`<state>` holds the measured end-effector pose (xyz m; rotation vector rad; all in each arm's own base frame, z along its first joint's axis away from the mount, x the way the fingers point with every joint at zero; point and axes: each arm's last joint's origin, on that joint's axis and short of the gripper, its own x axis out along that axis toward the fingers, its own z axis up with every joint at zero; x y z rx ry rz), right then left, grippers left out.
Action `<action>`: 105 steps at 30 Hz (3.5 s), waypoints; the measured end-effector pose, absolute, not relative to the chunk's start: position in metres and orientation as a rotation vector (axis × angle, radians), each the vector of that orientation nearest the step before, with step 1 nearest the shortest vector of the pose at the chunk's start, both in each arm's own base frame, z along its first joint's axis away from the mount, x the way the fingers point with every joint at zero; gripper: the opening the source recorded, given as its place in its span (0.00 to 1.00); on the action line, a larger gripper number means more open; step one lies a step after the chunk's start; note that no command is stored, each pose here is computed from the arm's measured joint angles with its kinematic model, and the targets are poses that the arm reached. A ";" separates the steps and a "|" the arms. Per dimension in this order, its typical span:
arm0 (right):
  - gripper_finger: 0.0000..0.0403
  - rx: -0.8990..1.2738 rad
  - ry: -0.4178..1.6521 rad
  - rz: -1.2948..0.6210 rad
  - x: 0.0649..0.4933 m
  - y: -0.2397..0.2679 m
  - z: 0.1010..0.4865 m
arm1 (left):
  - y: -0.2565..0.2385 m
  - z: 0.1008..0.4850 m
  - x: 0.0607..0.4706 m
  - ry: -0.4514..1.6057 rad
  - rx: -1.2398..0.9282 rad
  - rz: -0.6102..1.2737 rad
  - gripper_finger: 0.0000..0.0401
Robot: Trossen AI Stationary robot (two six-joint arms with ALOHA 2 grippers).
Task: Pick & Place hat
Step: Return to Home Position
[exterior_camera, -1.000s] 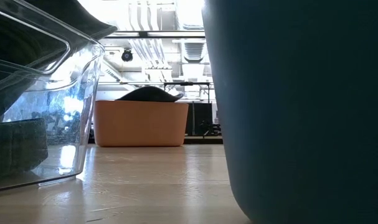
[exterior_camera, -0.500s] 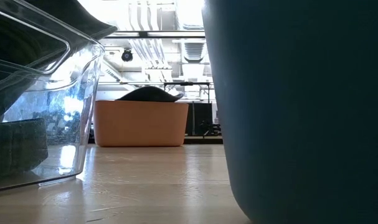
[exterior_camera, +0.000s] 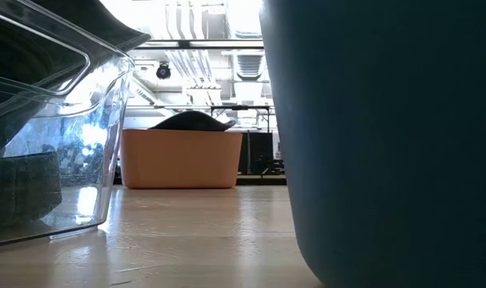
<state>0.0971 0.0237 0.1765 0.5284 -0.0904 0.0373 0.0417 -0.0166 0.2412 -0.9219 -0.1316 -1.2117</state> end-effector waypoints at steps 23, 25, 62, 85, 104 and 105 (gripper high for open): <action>0.48 0.529 -0.091 0.037 0.097 0.024 0.177 | 0.002 0.219 0.080 -0.523 -0.342 -0.326 0.30; 0.48 0.529 -0.091 0.037 0.097 0.024 0.177 | 0.003 0.213 0.083 -0.471 -0.273 -0.291 0.30; 0.48 0.529 -0.091 0.037 0.097 0.024 0.177 | 0.010 0.167 0.097 -0.011 0.122 0.085 0.30; 0.48 0.529 -0.091 0.037 0.097 0.024 0.177 | 0.010 0.167 0.098 -0.011 0.120 0.083 0.30; 0.48 -0.001 -0.170 0.306 0.094 0.017 0.182 | 0.010 0.167 0.098 -0.012 0.120 0.082 0.30; 0.48 -0.004 -0.166 0.314 0.094 0.016 0.182 | 0.010 0.167 0.098 -0.012 0.120 0.082 0.30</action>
